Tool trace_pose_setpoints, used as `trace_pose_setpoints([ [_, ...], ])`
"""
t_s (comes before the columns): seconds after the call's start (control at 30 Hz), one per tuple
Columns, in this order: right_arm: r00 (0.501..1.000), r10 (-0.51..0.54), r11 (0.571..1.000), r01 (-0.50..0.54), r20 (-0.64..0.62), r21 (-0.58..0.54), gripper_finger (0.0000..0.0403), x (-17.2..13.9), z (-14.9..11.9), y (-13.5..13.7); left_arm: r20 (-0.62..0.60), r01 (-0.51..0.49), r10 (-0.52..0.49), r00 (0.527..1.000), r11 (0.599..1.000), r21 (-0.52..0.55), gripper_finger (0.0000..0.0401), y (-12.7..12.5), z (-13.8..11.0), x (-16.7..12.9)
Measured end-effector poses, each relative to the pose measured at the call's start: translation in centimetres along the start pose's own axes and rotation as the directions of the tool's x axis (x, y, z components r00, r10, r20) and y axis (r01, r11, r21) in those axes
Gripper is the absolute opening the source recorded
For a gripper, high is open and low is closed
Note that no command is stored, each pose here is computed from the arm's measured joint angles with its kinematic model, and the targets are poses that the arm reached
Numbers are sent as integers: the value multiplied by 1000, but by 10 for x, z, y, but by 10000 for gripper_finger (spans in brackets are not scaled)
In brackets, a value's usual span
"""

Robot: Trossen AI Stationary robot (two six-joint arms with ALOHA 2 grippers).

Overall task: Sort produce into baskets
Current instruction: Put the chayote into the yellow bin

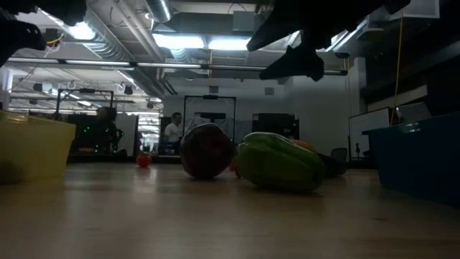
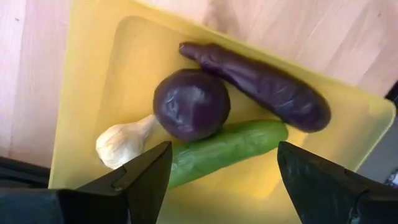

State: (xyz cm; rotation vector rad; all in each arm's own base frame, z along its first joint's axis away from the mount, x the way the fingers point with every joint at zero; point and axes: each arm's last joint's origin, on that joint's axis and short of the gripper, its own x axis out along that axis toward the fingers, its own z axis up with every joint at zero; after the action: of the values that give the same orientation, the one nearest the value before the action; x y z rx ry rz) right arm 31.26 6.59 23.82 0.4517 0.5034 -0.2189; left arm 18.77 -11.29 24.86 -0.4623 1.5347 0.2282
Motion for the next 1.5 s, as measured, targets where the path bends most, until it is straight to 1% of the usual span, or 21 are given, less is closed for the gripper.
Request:
trace_pose_setpoints([
  [0.13, 995, 41, 997, -35, -88, 67, 308, -3, -12, 8, 35, -12, 13, 999, 1000, -27, 285, 0, 1, -1],
  [0.23, 987, 39, 995, -25, -155, 92, 308, -8, -24, 15, 56, -12, 15, 998, 999, -43, 285, -1, 2, -1],
  [0.43, 973, 28, 994, -4, -229, 106, 308, -17, -43, 26, 176, 51, -46, 983, 998, -27, 285, -9, 10, -2],
  [0.6, 976, 26, 996, -6, -217, 92, 308, -18, -51, 34, 310, 84, -77, 948, 996, -10, 285, -16, 18, -5],
  [0.7, 973, 24, 996, -3, -231, 91, 308, -14, -56, 36, 382, 100, -88, 920, 995, -13, 285, -19, 22, -6],
  [0.83, 961, -1, 993, 33, -275, 109, 308, -4, -67, 33, 439, 134, -116, 891, 991, -9, 285, -23, 26, -9],
  [1.03, 949, -34, 991, 73, -313, 112, 308, 8, -78, 31, 493, 149, -127, 860, 989, -6, 285, -26, 29, -11],
  [1.2, 943, -63, 991, 99, -327, 95, 308, 15, -86, 29, 511, 124, -111, 852, 992, 8, 285, -26, 29, -11],
  [1.5, 932, -95, 989, 128, -350, 73, 308, 26, -97, 26, 520, 116, -103, 848, 993, 8, 285, -26, 30, -11],
])
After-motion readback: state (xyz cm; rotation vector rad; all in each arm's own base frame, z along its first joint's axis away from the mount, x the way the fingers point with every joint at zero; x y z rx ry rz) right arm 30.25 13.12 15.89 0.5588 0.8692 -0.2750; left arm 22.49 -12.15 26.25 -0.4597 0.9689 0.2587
